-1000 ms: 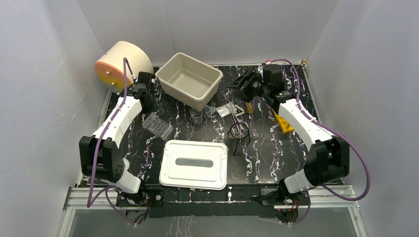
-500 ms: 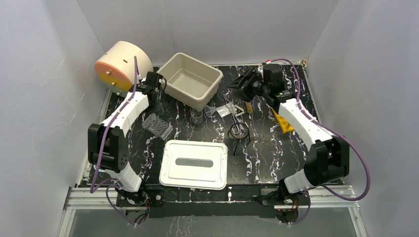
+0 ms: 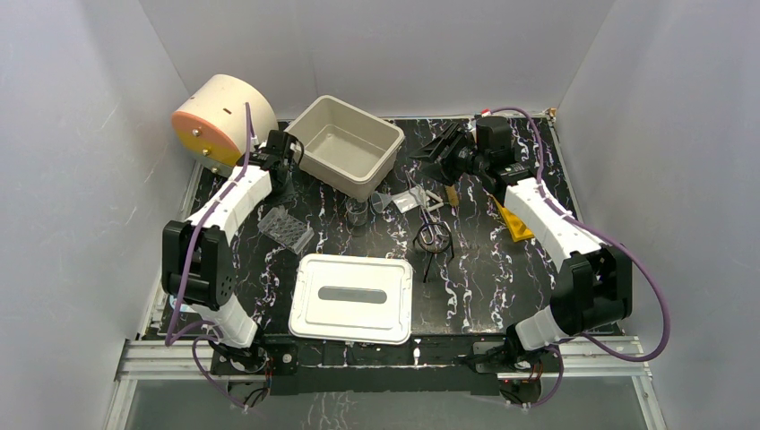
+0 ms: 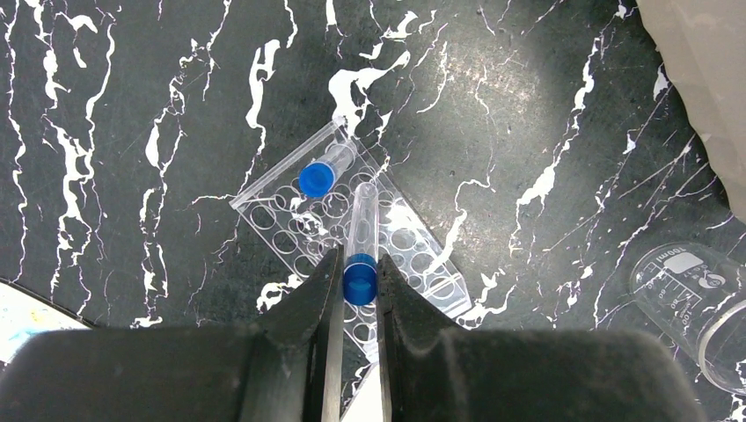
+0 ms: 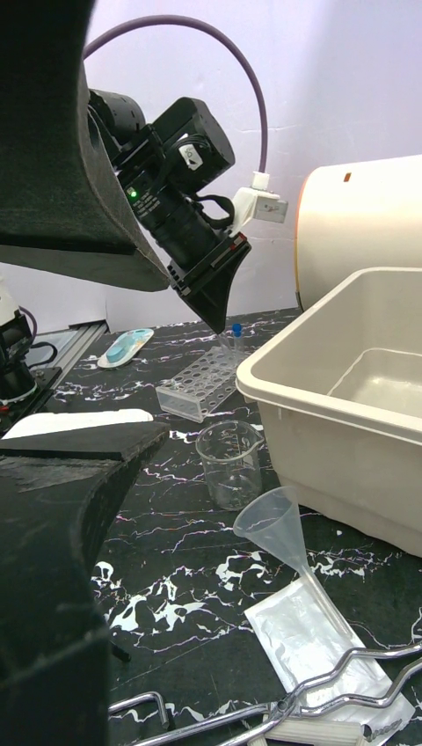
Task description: Organize the chemistry lab equipment
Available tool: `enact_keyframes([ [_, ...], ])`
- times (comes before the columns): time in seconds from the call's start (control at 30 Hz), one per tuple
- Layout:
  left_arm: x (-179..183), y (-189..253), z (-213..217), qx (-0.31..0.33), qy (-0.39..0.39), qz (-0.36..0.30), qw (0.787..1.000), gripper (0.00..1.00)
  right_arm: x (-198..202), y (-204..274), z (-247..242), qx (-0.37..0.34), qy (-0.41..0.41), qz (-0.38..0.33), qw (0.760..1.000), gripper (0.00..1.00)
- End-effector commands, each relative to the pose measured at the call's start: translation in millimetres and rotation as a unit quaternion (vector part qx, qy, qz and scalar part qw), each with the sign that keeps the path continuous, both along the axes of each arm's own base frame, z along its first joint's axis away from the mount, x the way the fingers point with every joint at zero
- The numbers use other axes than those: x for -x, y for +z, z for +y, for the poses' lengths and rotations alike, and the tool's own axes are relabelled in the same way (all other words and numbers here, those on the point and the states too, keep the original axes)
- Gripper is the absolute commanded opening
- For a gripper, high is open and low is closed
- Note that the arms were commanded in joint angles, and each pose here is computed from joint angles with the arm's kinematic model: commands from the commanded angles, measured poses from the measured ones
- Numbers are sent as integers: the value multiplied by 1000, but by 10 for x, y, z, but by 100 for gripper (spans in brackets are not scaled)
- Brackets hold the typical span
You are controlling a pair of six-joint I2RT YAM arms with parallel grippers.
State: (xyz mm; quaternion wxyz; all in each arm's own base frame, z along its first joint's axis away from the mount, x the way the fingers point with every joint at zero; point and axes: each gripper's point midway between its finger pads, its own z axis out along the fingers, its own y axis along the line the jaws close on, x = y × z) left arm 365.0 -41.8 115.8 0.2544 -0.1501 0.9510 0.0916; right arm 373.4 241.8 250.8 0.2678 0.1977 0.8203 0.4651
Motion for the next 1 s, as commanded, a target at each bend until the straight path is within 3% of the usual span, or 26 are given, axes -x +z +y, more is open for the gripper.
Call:
enact_keyframes([
  [0.0,-37,62,35,-6,10,-6,1000,0,-98,300,10,-13,-2,-42,999,64],
  [0.47,-63,20,79,-12,15,0,1000,0,-106,276,12,-13,-1,-39,999,64],
  [0.97,-169,14,121,8,17,-6,1000,9,-105,285,10,-12,-2,-36,999,64],
])
